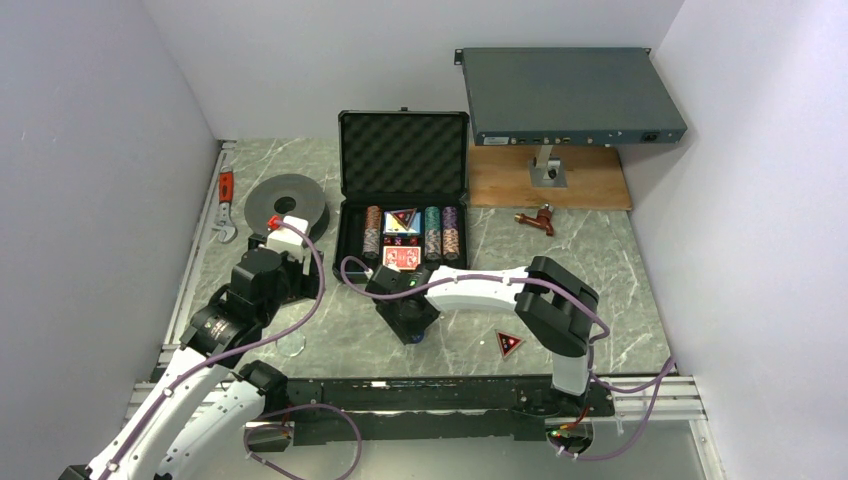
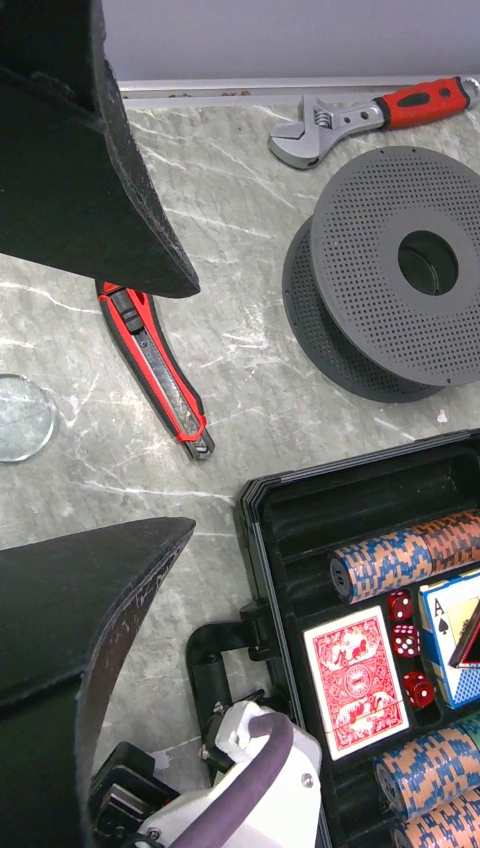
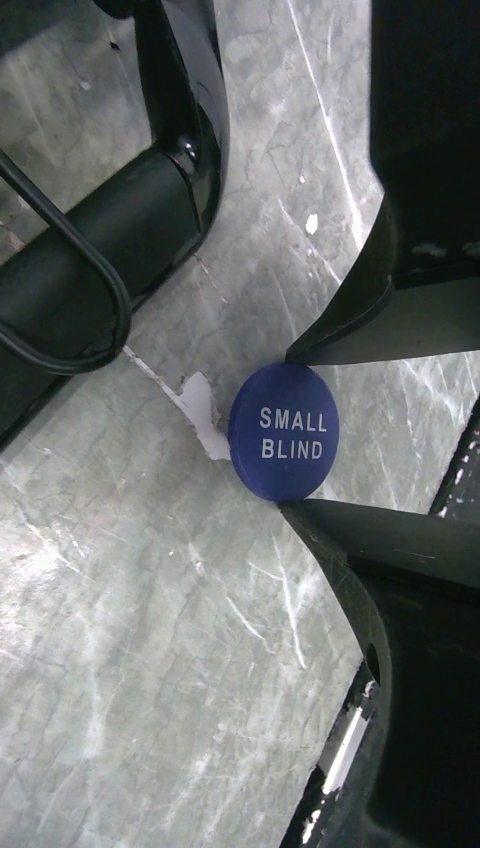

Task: Pack up texas hold em set

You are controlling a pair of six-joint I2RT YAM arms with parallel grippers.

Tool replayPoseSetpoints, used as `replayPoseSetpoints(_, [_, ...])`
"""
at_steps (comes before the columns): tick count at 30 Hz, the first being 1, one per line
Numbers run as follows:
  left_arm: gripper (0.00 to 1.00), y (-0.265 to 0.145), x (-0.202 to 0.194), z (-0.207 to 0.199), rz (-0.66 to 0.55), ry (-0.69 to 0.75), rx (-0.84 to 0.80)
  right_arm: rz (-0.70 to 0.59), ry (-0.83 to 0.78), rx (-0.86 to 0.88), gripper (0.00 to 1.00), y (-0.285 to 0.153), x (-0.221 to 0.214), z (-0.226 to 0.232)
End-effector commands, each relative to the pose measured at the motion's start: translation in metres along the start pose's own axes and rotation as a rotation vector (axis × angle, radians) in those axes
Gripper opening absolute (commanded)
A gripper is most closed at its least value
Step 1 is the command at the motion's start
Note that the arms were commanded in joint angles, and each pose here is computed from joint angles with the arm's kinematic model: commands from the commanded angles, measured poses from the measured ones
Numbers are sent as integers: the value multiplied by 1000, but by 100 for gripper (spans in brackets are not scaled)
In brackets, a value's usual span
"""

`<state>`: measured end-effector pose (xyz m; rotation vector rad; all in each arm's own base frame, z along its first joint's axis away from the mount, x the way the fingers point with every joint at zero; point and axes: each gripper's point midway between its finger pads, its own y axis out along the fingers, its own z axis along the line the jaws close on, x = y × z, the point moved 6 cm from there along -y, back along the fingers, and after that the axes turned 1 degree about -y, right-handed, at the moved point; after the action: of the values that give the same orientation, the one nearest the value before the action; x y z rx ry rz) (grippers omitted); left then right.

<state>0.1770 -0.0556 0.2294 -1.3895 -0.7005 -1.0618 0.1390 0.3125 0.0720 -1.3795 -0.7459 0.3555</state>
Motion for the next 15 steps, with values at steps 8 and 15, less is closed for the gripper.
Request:
replayPoseSetpoints(8, [86,-3,12,4,-53,-20,25,-33,-14,-5,44,-33,4,0])
replayPoseSetpoints(15, [86,-5,12,6,-54,-24,36,-63,-9,-6,44,-43,9,0])
